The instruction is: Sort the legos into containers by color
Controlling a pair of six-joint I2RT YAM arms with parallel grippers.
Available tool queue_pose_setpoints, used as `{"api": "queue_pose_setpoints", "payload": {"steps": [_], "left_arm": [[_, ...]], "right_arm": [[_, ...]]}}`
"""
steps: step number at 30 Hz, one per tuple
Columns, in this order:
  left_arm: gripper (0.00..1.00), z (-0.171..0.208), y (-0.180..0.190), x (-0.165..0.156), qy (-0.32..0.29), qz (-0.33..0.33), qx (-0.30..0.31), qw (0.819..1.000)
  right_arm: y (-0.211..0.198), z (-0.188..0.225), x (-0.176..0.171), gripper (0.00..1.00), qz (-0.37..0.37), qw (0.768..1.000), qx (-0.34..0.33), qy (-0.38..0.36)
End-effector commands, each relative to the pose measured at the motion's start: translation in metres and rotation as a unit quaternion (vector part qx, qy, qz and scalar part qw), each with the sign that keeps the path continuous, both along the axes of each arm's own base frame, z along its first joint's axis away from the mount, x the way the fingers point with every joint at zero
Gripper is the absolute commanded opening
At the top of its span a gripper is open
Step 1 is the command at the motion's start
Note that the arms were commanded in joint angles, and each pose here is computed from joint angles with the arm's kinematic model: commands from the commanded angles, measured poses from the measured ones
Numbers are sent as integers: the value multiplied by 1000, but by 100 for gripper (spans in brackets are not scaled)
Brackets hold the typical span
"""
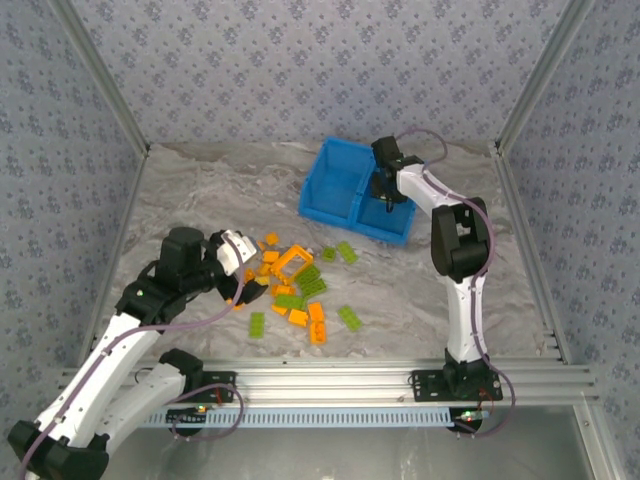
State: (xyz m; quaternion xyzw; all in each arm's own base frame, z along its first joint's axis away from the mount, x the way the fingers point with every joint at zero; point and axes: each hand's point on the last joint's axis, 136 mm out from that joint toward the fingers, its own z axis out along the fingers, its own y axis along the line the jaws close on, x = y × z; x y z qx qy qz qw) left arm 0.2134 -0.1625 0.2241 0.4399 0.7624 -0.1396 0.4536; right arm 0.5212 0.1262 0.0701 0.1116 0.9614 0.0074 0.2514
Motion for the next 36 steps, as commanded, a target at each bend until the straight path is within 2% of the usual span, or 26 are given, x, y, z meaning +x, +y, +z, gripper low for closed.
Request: {"api": "queue_pose_setpoints", "payload": {"steps": [1, 9, 12, 15, 20, 22, 24, 29, 36], "left_arm": [[99, 14, -6, 0, -18, -15, -14, 1000], [99, 10, -7, 0, -14, -16, -12, 1000], [99, 9, -7, 0, -14, -17, -11, 1000], [99, 7, -9, -2, -12, -26, -12, 1000], [99, 4, -15, -4, -8, -42, -17, 999], [99, 2, -15, -4, -4, -44, -16, 999], [99, -1, -16, -3, 0, -44, -12, 999], [99, -7, -14, -1, 13, -40, -2, 999], [99, -6, -12, -2, 5, -37, 1, 999]], "right_arm": [[0, 20, 1, 51, -3, 1000, 14, -6], [2, 94, -23, 55, 20, 997, 20, -70], [14, 127, -53, 56, 62, 993, 19, -101], [43, 142, -94, 57, 138, 983, 6, -122], [103, 107, -168, 62, 295, 952, -8, -77], [118, 77, -188, 62, 351, 935, -37, -39], [120, 51, -196, 62, 373, 925, -73, -1], [110, 8, -182, 63, 353, 928, -107, 47], [110, -23, -164, 67, 347, 934, -46, 77]]}}
